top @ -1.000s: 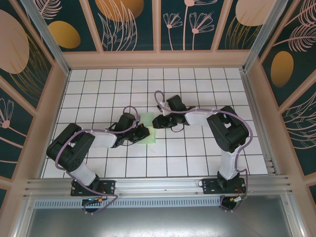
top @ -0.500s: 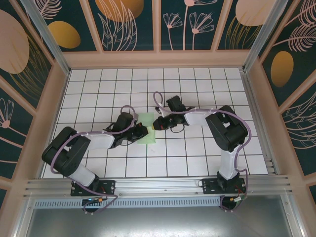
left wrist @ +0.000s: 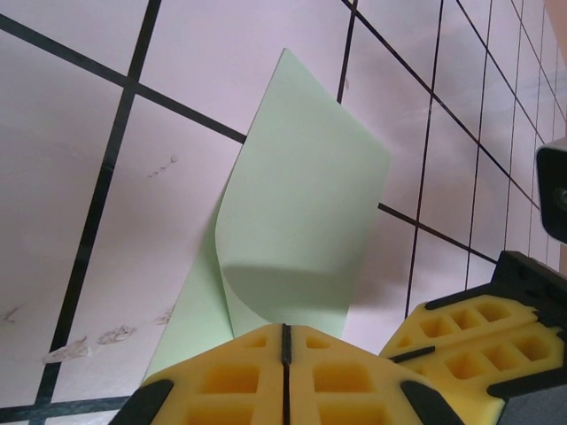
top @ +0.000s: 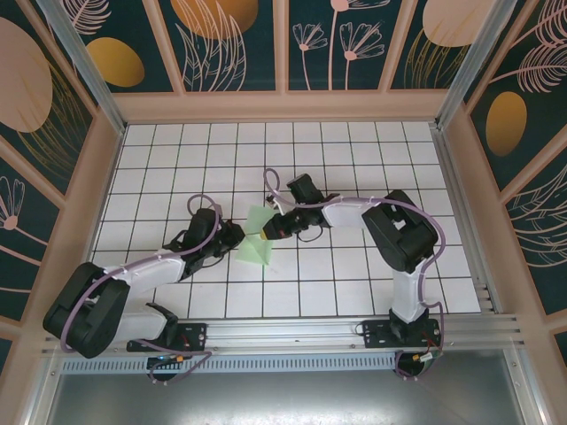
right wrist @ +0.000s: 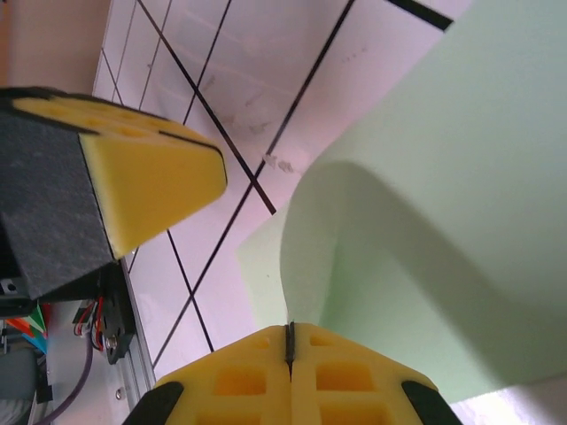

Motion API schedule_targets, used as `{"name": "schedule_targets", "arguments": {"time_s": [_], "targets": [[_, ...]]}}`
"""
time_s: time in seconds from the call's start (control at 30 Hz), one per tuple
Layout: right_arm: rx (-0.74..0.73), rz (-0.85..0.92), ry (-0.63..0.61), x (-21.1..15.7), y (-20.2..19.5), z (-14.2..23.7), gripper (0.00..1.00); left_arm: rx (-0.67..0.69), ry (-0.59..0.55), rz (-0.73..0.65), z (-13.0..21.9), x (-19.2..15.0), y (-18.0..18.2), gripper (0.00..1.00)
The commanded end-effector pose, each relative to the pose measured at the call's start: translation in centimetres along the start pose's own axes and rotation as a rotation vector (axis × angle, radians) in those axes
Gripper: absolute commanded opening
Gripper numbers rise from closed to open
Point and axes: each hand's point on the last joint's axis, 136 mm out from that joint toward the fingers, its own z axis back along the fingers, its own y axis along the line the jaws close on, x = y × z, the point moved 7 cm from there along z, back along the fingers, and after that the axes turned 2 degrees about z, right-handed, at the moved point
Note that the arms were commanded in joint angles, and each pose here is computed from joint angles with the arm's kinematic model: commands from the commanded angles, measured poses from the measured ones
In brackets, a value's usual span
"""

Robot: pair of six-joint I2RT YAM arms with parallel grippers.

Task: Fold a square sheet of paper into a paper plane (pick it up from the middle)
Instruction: Fold the triangle a second time at the center of the table.

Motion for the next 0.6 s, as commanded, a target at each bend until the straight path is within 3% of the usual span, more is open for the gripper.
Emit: {"name": "schedule_targets", "arguments": {"time_s": [0.0,0.23,0.57], "targets": [[0.053,0.055,0.005,0.8,1.6,-0.6,0.04,0.013,-0.029,0.015,0.5,0.2,0.4,0.09],[-0.043,0.038,-0.027,1.8,1.7,-0.5,0.04,0.039,0.000,0.039,0.5,-0.5,1.4,0.08],[-0.096,0.063,0.034,1.3,2.8,-2.6,0.04,0.049,0.165,0.086,-0.6,-2.8,2.6,0.01]]}}
